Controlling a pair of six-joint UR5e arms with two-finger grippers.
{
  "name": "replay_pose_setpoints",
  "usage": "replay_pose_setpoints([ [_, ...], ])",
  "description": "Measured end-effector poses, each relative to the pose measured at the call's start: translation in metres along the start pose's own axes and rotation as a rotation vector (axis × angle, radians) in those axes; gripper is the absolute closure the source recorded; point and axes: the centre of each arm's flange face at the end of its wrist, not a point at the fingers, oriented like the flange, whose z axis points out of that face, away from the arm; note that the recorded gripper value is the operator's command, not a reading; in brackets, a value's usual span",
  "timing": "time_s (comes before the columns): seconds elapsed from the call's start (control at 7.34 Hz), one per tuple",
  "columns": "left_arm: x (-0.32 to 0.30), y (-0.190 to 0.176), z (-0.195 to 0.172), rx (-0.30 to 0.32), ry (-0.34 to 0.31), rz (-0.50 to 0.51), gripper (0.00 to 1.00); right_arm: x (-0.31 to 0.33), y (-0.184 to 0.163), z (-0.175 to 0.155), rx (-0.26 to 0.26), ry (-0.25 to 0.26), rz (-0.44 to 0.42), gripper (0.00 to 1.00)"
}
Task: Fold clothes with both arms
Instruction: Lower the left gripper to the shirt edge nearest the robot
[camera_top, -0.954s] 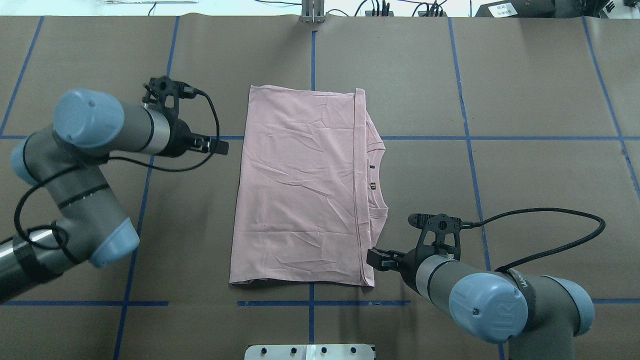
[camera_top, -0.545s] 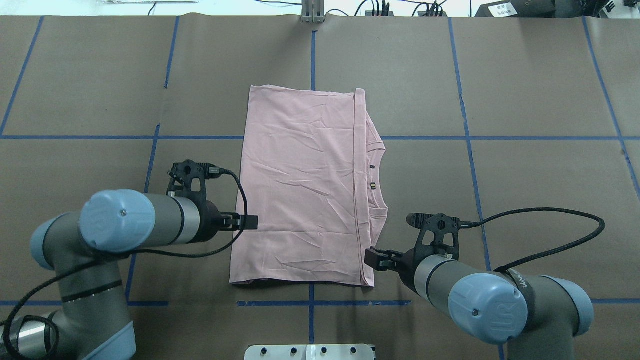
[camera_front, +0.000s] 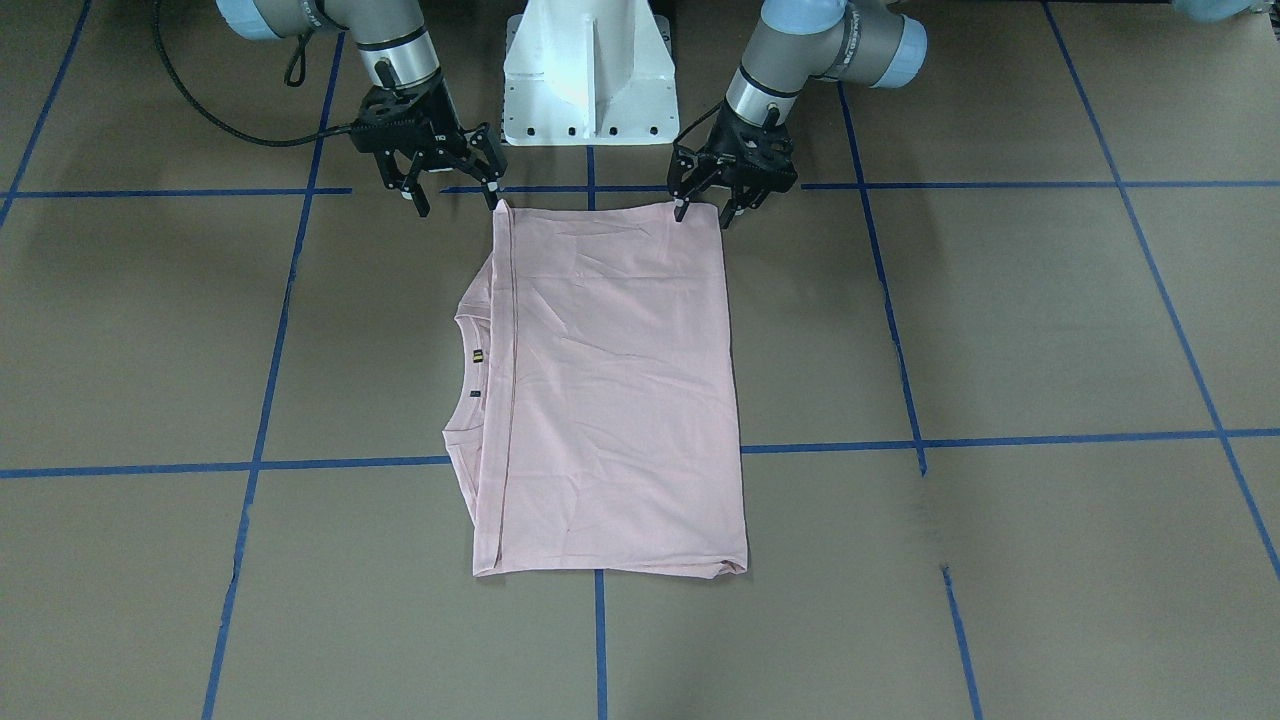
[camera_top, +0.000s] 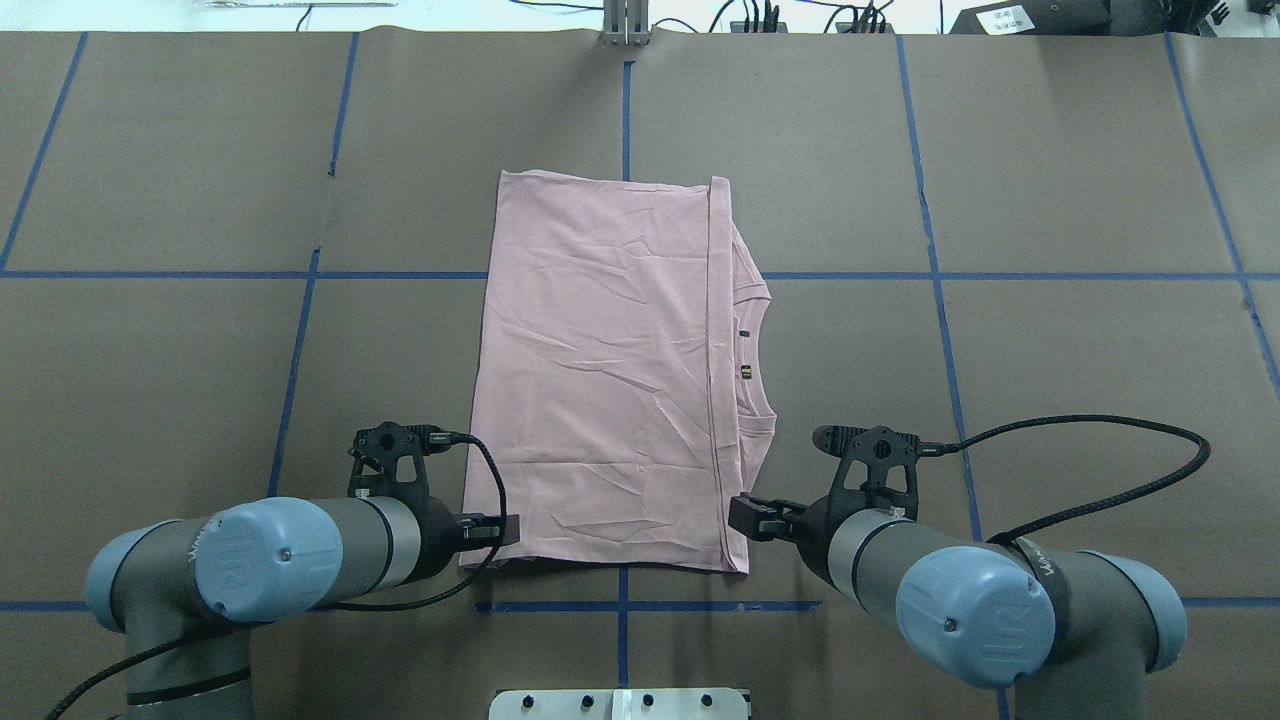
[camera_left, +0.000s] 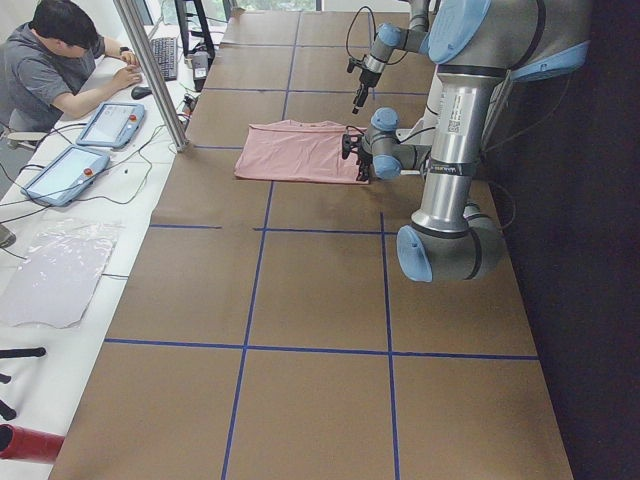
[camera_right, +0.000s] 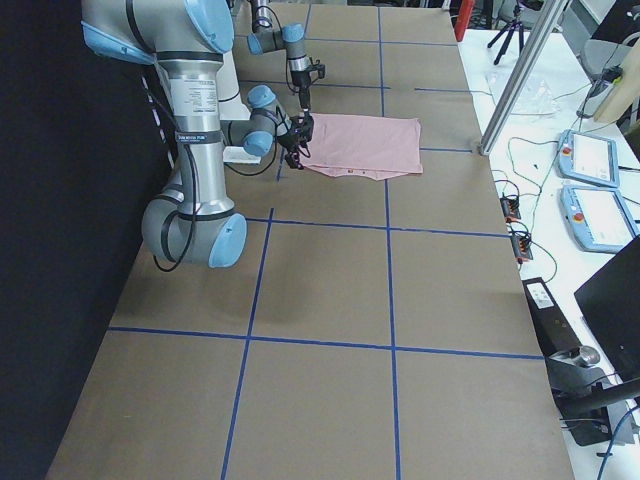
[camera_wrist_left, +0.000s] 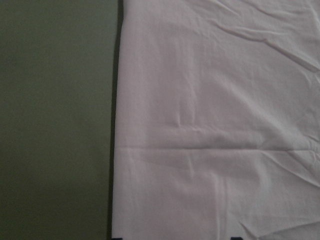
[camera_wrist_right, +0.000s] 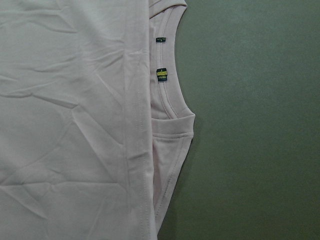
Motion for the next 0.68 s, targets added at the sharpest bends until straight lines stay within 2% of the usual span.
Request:
replay_pose_setpoints([
  [0.41, -0.006, 0.014, 0.005, -0.025, -0.013, 0.008, 0.31, 0.001, -0.001, 0.000, 0.002, 0.003, 0.001, 0.00],
  [0.68, -0.005, 0.019, 0.006, -0.034, -0.013, 0.011, 0.44, 0.001, -0.001, 0.000, 0.004, 0.003, 0.001, 0.00],
])
